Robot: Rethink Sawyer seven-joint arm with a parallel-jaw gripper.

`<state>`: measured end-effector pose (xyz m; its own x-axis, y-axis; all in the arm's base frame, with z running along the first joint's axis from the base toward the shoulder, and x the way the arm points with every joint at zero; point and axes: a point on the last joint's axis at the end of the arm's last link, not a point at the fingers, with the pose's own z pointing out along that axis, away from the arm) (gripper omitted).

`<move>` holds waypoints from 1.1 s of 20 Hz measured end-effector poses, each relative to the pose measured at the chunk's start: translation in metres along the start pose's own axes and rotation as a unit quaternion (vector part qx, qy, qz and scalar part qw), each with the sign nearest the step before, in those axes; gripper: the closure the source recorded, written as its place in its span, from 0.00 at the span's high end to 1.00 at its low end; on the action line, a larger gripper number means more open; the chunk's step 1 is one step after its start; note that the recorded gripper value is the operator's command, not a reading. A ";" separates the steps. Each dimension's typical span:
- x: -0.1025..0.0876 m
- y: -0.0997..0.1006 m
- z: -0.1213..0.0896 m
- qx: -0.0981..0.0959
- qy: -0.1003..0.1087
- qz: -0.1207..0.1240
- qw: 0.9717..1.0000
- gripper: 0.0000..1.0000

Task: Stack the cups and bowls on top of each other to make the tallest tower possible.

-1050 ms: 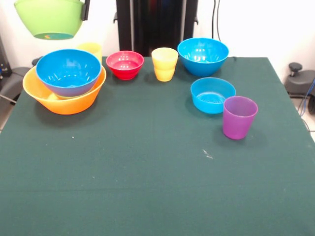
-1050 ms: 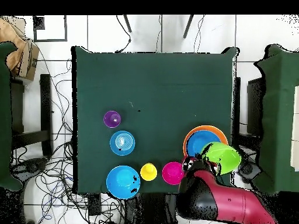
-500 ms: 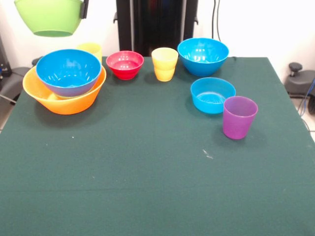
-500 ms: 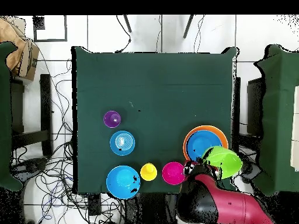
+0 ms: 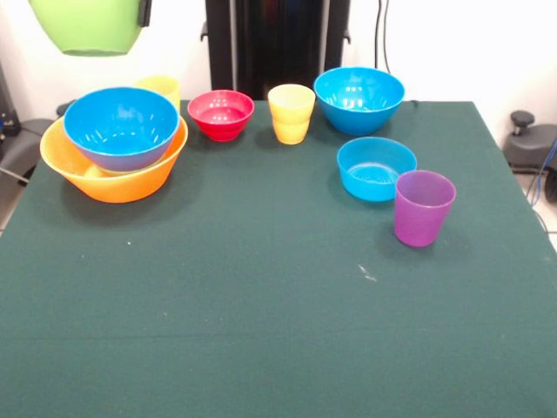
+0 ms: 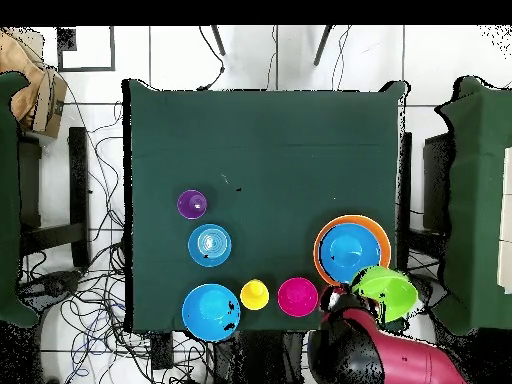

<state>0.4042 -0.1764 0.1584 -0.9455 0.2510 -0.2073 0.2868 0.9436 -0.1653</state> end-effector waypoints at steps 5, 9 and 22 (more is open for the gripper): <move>0.009 0.005 0.000 -0.004 0.027 -0.005 1.000 0.00; 0.014 0.008 -0.001 -0.005 0.051 -0.007 0.999 0.00; 0.013 0.009 -0.003 -0.011 0.077 0.002 0.997 0.00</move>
<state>0.3942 -0.1641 0.1571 -0.9571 0.2839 -0.0571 0.2893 0.9464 -0.1438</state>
